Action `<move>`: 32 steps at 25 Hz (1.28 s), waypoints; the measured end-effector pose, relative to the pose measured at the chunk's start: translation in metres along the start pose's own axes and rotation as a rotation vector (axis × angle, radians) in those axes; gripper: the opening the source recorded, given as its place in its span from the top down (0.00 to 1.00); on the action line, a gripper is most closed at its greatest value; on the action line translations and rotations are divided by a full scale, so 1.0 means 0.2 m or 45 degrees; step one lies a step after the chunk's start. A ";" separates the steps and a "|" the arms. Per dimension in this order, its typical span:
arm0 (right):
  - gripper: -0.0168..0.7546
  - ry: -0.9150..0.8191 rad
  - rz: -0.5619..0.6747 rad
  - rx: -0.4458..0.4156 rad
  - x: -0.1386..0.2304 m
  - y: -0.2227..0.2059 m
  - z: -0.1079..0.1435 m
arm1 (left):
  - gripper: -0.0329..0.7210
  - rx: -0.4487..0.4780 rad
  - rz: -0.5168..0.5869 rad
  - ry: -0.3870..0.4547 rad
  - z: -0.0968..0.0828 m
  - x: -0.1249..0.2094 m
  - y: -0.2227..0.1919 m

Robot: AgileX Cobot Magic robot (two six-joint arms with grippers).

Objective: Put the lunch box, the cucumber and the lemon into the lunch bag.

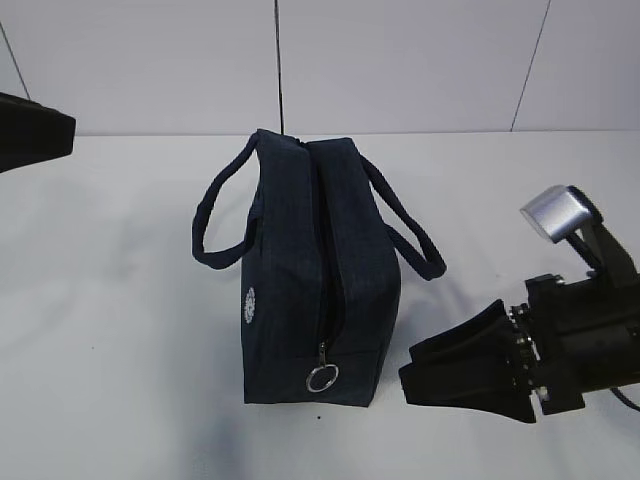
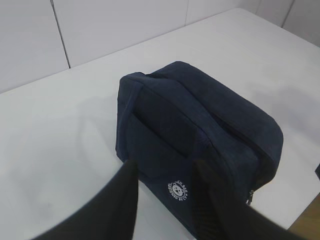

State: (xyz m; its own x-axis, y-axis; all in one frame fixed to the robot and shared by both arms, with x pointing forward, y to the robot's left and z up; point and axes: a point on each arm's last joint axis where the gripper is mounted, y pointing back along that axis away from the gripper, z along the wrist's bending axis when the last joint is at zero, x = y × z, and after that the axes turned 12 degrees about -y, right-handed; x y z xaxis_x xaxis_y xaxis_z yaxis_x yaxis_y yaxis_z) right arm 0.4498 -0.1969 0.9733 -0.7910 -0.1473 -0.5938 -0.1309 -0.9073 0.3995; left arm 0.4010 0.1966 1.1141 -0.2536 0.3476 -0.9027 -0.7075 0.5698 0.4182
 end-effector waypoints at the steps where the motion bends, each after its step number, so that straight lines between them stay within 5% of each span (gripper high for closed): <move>1: 0.49 -0.010 0.009 -0.024 0.00 -0.02 -0.02 | 0.64 -0.001 -0.002 0.000 0.00 0.00 0.00; 9: 0.40 0.025 0.068 -0.100 0.00 -0.19 -0.12 | 0.64 -0.001 -0.001 0.000 0.00 0.00 0.00; 18: 0.39 0.076 0.066 0.156 -0.03 -0.32 -0.21 | 0.64 -0.002 0.001 0.001 0.00 0.00 -0.01; 32: 0.39 -0.021 0.031 0.106 0.00 -0.43 -0.23 | 0.64 -0.017 -0.023 0.001 0.01 -0.01 -0.01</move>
State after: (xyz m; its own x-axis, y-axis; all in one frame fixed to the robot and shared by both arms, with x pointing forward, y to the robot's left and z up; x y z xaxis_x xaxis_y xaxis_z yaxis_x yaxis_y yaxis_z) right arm 0.4890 -0.1379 0.9072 -0.8044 -0.1614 -0.5717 -0.1603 -0.8677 0.4705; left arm 0.4032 0.1963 1.1152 -0.2410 0.3369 -0.9102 -0.7208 0.5659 0.4003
